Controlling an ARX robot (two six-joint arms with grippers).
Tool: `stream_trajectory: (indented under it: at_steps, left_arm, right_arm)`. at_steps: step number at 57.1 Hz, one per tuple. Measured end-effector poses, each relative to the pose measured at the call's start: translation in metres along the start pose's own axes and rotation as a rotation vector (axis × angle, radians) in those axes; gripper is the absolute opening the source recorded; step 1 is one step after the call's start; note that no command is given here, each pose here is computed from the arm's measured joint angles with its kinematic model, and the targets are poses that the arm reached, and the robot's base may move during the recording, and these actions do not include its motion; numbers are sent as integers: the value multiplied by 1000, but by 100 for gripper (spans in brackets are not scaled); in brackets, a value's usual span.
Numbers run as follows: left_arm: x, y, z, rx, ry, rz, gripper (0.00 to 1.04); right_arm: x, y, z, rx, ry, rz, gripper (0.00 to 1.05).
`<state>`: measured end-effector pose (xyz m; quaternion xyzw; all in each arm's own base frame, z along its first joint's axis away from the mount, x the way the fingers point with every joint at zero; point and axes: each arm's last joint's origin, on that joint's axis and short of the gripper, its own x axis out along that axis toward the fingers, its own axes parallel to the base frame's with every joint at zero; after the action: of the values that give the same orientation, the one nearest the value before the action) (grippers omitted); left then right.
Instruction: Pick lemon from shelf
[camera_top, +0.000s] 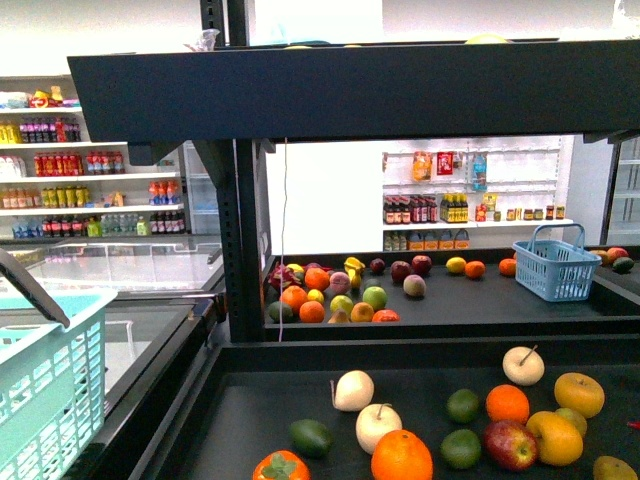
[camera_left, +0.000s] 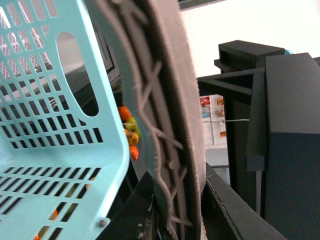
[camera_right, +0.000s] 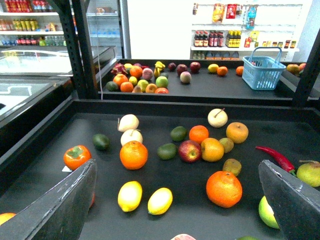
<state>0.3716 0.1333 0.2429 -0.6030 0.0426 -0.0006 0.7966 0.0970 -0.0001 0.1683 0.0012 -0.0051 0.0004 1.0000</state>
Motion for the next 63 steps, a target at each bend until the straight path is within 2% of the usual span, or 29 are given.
stream_trajectory:
  at_steps: [14,28,43,63]
  left_arm:
    - [-19,-17,-11,114,60,-48,13]
    - [-45,-39,-39,311,245,-133,12]
    - [-61,-62,-86,482,484,-284,11]
    - [-58,-73,-150,544,693,-409,11]
  right_arm:
    - [0,0,0,0,0,0,97]
    - [0,0,0,0,0,0,97]
    - [0,0,0,0,0,0,97]
    - [0,0,0,0,0,0,97]
